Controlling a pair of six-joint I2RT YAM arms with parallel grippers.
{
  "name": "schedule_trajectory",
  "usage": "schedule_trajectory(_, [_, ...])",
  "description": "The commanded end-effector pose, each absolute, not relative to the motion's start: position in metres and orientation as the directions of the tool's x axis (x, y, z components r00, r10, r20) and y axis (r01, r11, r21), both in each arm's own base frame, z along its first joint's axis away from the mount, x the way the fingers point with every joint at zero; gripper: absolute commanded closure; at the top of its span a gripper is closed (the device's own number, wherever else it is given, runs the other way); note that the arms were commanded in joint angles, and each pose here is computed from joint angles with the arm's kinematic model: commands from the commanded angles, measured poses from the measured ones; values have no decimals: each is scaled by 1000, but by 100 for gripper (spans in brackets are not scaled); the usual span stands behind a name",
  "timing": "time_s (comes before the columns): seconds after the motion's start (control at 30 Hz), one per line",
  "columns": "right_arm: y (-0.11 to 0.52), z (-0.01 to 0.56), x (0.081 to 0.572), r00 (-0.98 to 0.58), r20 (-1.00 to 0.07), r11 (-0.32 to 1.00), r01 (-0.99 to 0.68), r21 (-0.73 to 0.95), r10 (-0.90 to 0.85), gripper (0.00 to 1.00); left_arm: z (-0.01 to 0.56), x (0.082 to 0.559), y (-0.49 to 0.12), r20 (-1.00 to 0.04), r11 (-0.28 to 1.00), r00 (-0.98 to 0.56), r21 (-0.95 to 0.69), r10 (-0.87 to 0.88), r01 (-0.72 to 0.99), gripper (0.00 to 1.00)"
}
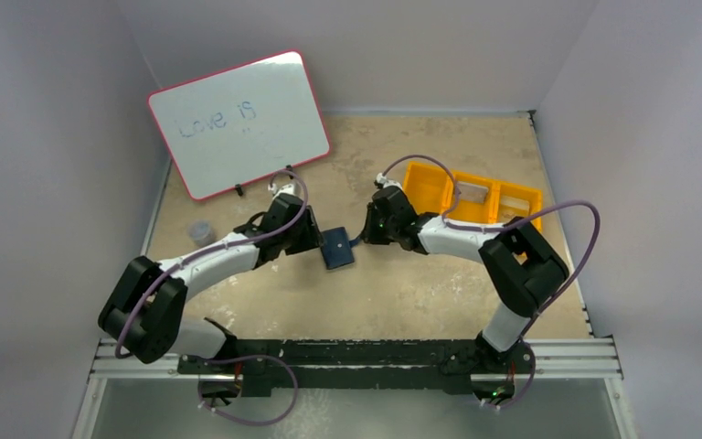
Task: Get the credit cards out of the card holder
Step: Open the card holder at the center of the board.
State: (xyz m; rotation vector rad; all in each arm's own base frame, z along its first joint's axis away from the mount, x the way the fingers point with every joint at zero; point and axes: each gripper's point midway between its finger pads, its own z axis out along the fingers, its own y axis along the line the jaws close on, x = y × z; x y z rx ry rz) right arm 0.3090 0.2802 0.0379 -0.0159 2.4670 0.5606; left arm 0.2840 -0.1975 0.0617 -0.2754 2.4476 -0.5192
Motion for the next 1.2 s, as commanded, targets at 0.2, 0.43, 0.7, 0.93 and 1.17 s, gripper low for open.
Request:
schedule_trajectory(0.2, [295,60,324,-821,-550,814,-214,540,149,78,60,286,-211,-545,928,-799,-370,-254,-43,52])
schedule_trajectory(0.43, [298,55,330,-828,-550,814,-241,529,113,77,54,287,-215,-533,930,-809,-366,-249,-45,52])
schedule_trajectory(0.7, [289,34,329,-843,-532,849,-221,479,81,80,48,287,-221,-520,928,-819,-372,-242,-39,54])
schedule_trajectory(0.93, [293,39,332,-830,-554,836,-256,486,68,76,46,288,-221,-520,930,-820,-366,-240,-40,54])
schedule_trajectory(1.17, [304,38,333,-832,-549,805,-273,526,76,89,51,288,-222,-523,925,-815,-378,-248,-38,55])
